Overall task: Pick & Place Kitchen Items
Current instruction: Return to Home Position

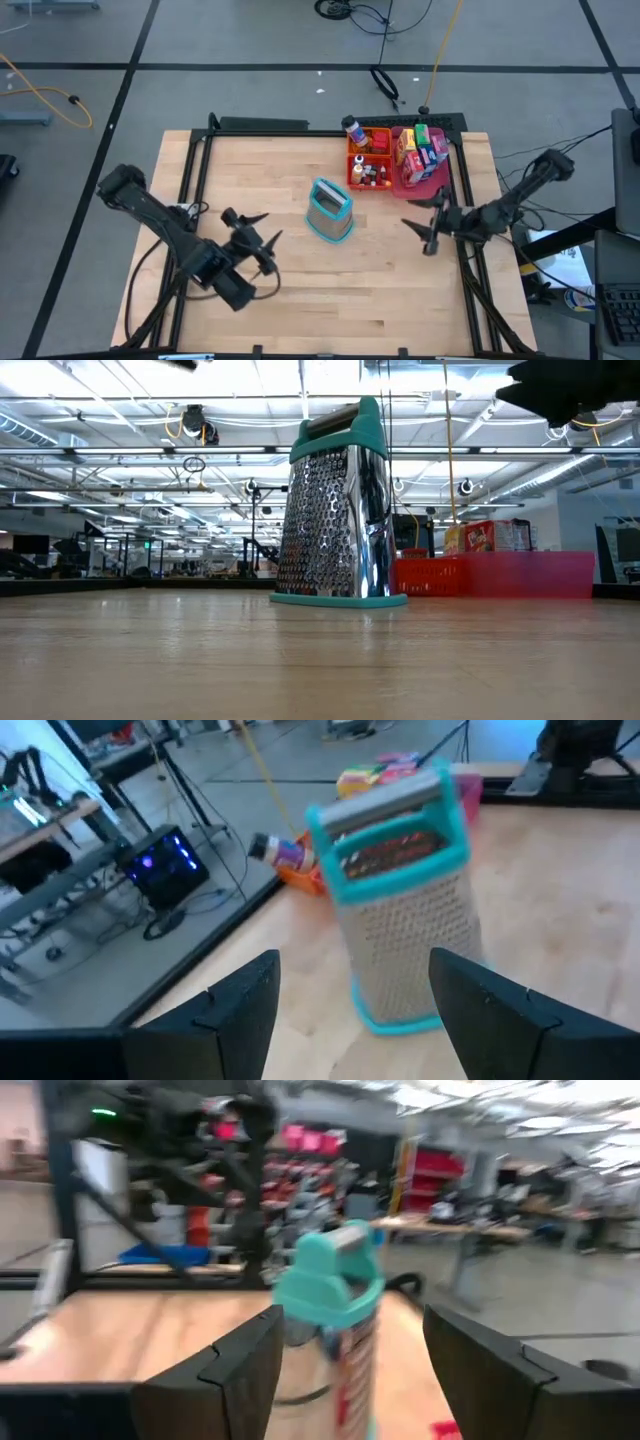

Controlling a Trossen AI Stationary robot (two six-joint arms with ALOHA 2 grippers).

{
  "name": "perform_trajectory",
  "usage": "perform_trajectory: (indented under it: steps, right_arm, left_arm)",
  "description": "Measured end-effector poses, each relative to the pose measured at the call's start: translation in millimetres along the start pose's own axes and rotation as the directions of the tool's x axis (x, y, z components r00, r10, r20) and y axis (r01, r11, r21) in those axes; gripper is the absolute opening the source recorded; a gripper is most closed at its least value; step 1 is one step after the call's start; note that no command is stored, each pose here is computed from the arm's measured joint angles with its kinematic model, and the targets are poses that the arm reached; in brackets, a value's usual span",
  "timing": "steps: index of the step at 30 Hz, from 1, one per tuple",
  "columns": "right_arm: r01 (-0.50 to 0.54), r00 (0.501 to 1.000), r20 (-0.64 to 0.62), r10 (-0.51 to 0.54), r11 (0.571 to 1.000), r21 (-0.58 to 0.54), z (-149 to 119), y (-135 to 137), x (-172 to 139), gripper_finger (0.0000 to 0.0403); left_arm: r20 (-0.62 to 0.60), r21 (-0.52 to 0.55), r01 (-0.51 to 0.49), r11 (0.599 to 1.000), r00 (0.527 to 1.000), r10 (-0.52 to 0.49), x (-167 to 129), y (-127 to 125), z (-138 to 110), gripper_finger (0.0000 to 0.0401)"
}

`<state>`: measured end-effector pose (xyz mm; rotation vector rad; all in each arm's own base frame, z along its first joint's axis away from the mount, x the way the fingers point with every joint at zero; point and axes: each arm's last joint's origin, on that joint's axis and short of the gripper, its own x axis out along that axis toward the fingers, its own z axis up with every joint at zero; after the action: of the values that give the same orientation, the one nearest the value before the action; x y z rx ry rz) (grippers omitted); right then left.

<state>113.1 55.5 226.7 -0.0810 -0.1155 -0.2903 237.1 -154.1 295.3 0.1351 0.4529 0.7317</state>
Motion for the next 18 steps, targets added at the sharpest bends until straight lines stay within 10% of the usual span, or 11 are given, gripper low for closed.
perform_trajectory:
  steps: [10, 18]
  right_arm:
    - [-0.201, 0.972, -0.106, 0.211, 0.975, 0.098, -2, -7, -30, 0.021]
    - [-0.215, 0.96, -0.159, 0.232, 0.969, 0.118, -14, -26, -45, 0.0207]
  left_arm:
    - [0.082, -0.158, 0.211, 0.965, 0.976, -0.2, 17, 58, -58, 0.0255]
    - [0.357, -0.138, 0.46, 0.877, 0.849, -0.389, 42, 101, -93, 0.0255]
